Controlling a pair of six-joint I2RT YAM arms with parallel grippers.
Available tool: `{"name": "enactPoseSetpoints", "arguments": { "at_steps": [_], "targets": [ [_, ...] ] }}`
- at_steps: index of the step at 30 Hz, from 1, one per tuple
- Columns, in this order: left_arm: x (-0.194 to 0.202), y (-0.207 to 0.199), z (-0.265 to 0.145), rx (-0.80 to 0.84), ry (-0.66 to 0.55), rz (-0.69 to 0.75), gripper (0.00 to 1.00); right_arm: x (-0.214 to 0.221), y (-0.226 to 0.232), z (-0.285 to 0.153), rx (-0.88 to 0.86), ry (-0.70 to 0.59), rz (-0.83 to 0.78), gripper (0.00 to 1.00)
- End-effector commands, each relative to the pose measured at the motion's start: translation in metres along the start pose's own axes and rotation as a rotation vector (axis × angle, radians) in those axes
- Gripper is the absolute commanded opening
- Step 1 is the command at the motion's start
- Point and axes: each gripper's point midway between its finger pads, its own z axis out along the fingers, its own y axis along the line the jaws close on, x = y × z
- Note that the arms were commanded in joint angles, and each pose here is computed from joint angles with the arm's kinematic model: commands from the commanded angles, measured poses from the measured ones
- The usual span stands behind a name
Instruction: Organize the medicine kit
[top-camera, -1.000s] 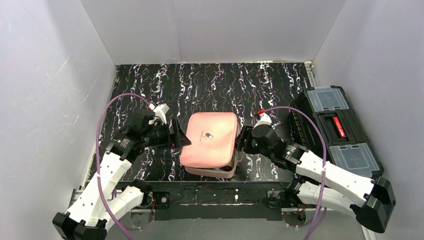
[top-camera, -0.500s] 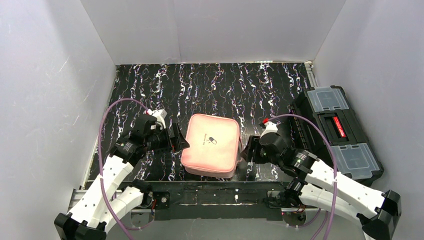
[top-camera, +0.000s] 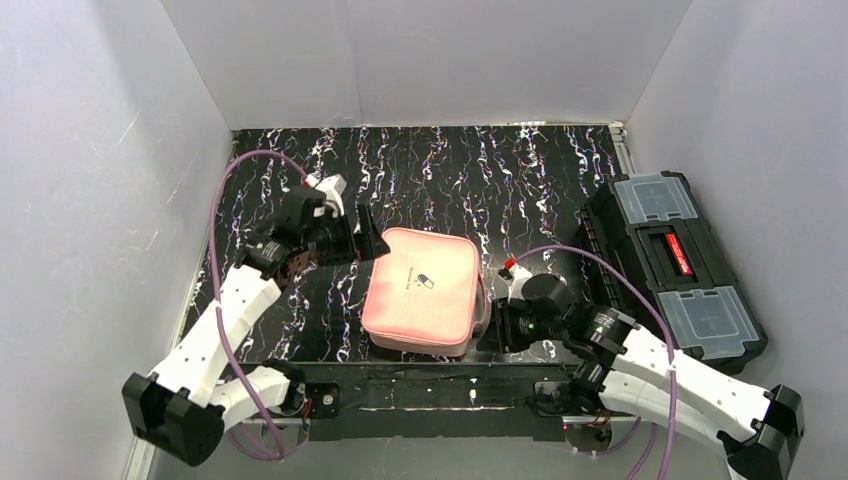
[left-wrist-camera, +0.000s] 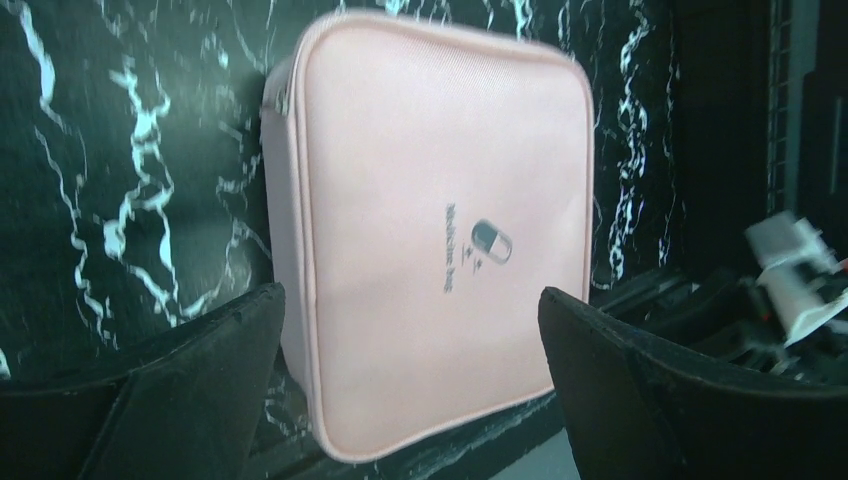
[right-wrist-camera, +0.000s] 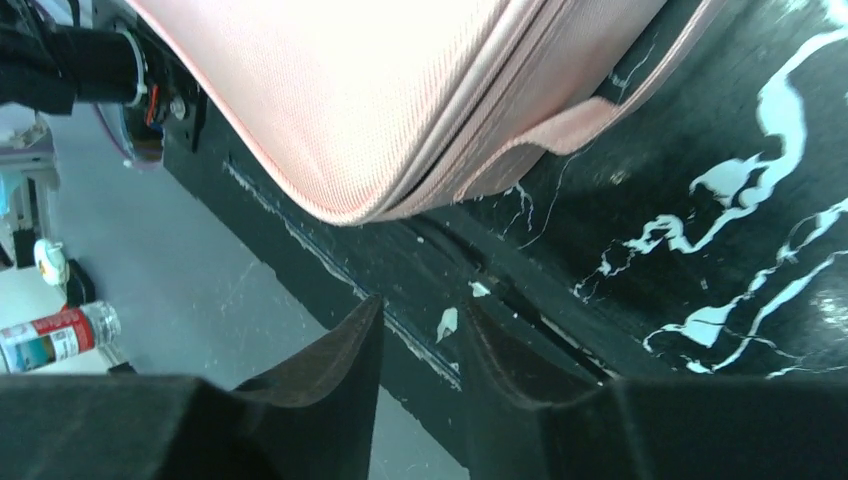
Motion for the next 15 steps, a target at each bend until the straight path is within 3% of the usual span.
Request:
{"name": "enactPoseSetpoints", "arguments": {
  "at_steps": [1,11,15],
  "targets": [
    [-0.041,-0.018,0.010,0.034,-0.066,0.077,0.98,0.016,0.015,0.002,-0.108,0.044,-0.017,0.35],
    [-0.083,-0.028,0.073,0.061,-0.025,0.085,0.98,0.028,0.014,0.030,-0.125,0.012,0.092,0.03],
    [-0.091,-0.033,0.107,0.095,0.030,0.078,0.98,0.028,0.022,0.039,-0.133,0.010,0.104,0.01]
  ]
}}
